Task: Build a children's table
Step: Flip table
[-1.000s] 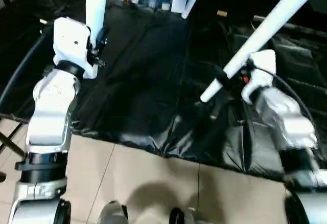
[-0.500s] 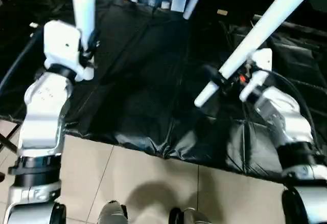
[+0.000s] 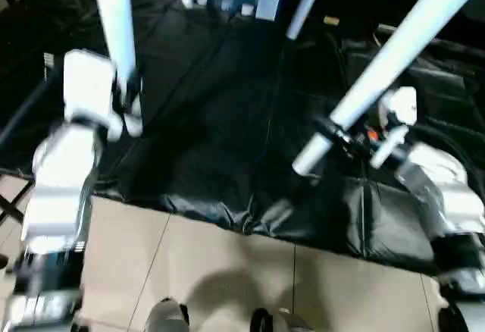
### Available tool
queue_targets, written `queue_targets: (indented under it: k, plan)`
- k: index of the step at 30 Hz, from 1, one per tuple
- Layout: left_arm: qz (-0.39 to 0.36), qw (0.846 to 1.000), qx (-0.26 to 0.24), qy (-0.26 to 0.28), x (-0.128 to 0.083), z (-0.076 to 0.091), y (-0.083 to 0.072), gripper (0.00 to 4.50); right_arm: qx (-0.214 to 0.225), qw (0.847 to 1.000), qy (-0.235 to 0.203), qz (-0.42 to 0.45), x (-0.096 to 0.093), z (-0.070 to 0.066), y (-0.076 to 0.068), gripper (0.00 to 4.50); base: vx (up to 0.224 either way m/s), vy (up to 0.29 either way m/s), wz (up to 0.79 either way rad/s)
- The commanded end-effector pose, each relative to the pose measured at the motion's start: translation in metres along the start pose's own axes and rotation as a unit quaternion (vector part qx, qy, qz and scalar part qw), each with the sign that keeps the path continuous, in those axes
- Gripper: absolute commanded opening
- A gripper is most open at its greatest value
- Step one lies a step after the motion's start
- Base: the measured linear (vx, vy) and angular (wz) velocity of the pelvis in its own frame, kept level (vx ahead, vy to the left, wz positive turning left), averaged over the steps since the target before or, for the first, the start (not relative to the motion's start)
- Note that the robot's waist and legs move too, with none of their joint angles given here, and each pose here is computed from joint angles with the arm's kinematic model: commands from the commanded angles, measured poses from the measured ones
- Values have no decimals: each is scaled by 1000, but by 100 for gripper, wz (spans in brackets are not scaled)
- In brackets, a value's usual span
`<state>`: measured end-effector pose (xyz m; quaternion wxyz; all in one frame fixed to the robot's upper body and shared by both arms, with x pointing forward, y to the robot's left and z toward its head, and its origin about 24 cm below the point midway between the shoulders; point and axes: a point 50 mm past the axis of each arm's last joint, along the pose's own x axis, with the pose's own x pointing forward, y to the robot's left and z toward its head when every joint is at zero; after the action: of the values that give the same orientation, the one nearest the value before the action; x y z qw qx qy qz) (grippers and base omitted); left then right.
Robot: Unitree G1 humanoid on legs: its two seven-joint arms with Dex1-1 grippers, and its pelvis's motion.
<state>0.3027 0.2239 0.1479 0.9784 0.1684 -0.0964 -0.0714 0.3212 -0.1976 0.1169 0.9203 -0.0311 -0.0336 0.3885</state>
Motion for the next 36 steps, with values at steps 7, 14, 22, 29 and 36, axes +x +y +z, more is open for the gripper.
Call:
queue_targets:
  k: [7,14,22,29,36]
  plan:
    - [-81,995,30,48,-10,-18,-23,159,-1,1000,19,5,1,-7,17,163,0,0,0]
    - [-70,994,31,72,-13,-27,-8,229,-9,996,47,-70,5,-23,16,229,0,0,0]
    - [-36,997,12,71,-29,-26,7,287,14,994,28,-101,2,-27,24,289,0,0,0]
    - [-7,997,-47,57,-66,-25,7,339,15,989,22,-149,-20,-31,36,338,36,-2,-2]
    - [-39,990,-124,63,-102,-31,-27,342,35,986,17,-161,-47,-35,66,339,0,0,0]
